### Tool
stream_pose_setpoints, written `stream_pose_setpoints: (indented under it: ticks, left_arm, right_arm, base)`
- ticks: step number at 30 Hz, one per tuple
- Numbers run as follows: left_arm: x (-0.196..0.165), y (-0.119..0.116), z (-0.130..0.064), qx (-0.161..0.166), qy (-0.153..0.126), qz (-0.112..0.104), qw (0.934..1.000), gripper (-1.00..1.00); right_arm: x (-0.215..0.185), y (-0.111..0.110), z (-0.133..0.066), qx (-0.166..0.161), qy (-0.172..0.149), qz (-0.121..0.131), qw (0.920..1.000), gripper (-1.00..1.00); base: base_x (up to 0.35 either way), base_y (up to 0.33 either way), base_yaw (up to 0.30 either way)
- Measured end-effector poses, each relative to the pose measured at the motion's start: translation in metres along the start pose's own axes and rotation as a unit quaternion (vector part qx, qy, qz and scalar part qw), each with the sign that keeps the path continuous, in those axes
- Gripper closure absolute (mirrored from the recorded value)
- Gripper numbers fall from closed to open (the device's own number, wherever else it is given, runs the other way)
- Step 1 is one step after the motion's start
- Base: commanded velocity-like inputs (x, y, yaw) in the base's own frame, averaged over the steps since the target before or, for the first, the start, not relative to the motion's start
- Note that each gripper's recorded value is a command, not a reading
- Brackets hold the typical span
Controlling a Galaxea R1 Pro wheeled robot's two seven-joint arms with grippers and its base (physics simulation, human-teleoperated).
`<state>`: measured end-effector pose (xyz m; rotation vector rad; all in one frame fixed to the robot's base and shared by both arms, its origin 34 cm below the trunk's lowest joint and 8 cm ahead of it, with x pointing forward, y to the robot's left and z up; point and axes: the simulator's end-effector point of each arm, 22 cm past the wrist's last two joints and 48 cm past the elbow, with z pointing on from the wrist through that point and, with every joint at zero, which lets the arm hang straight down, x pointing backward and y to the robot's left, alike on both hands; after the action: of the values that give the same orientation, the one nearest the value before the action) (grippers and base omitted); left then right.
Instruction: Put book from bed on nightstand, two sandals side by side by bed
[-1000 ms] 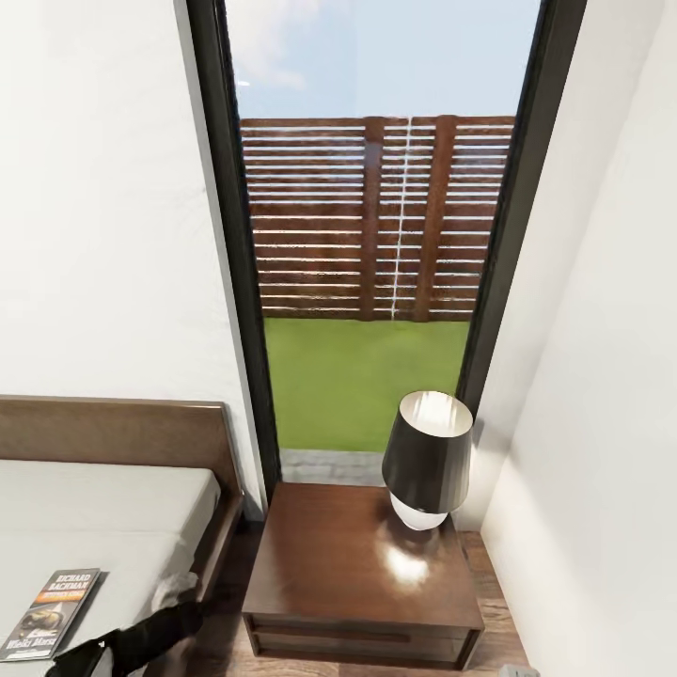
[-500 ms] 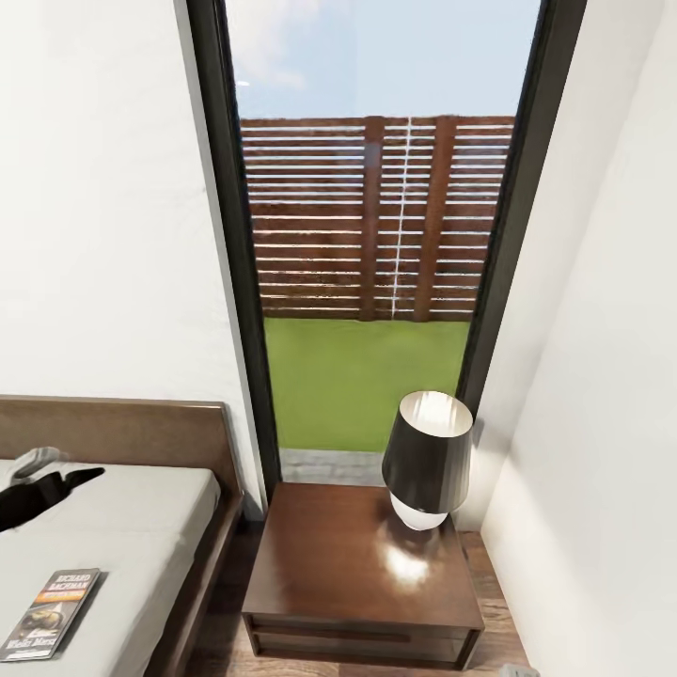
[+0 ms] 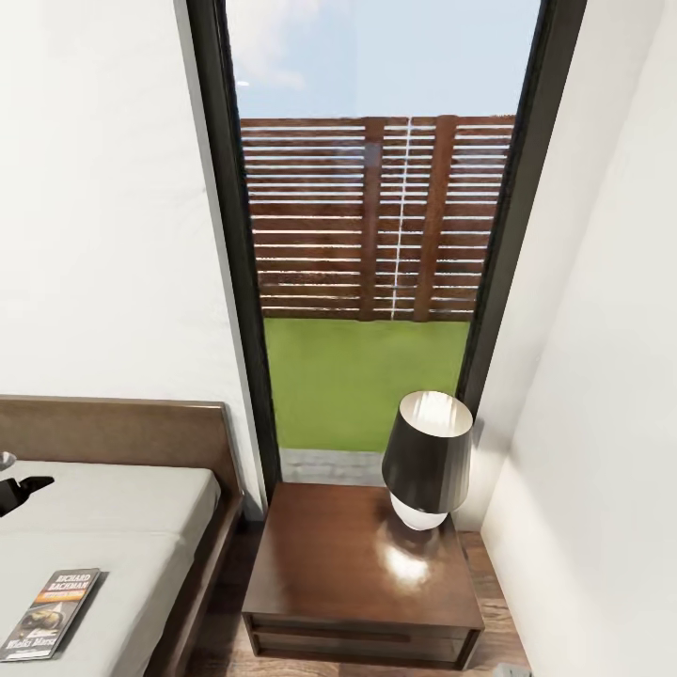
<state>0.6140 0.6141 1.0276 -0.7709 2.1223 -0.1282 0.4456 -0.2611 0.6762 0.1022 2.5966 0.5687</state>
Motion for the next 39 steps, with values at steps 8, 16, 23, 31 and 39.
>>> stream_pose_setpoints:
  ticks: [8, 16, 23, 31, 39]
  left_arm:
    - [0.002, 0.001, 0.001, 0.000, 0.001, -0.004, 1.0000, -1.00]
    - [0.007, -0.003, 0.003, 0.005, 0.005, -0.007, 1.0000, -1.00]
    - [0.020, -0.014, 0.010, 0.016, 0.013, -0.014, 0.9997, -1.00]
    - [0.034, -0.026, 0.016, 0.026, 0.019, -0.019, 0.9993, -1.00]
    - [0.051, -0.026, 0.025, 0.035, 0.038, -0.033, 0.9981, -1.00]
  right_arm:
    - [0.008, 0.043, 0.014, -0.041, 0.024, 0.011, 0.9988, -1.00]
    - [0.001, 0.140, 0.044, -0.101, 0.046, 0.030, 0.9934, -1.00]
    - [-0.081, 0.180, 0.045, -0.155, -0.001, -0.003, 0.9879, -1.00]
    - [-0.156, 0.192, 0.023, -0.201, -0.064, -0.049, 0.9764, -1.00]
    - [-0.161, 0.194, 0.015, -0.215, -0.038, -0.025, 0.9755, -1.00]
  base:
    - [0.000, 0.000, 0.000]
    - [0.000, 0.000, 0.000]
    - [0.000, 0.000, 0.000]
    - [0.000, 0.000, 0.000]
    - [0.000, 0.000, 0.000]
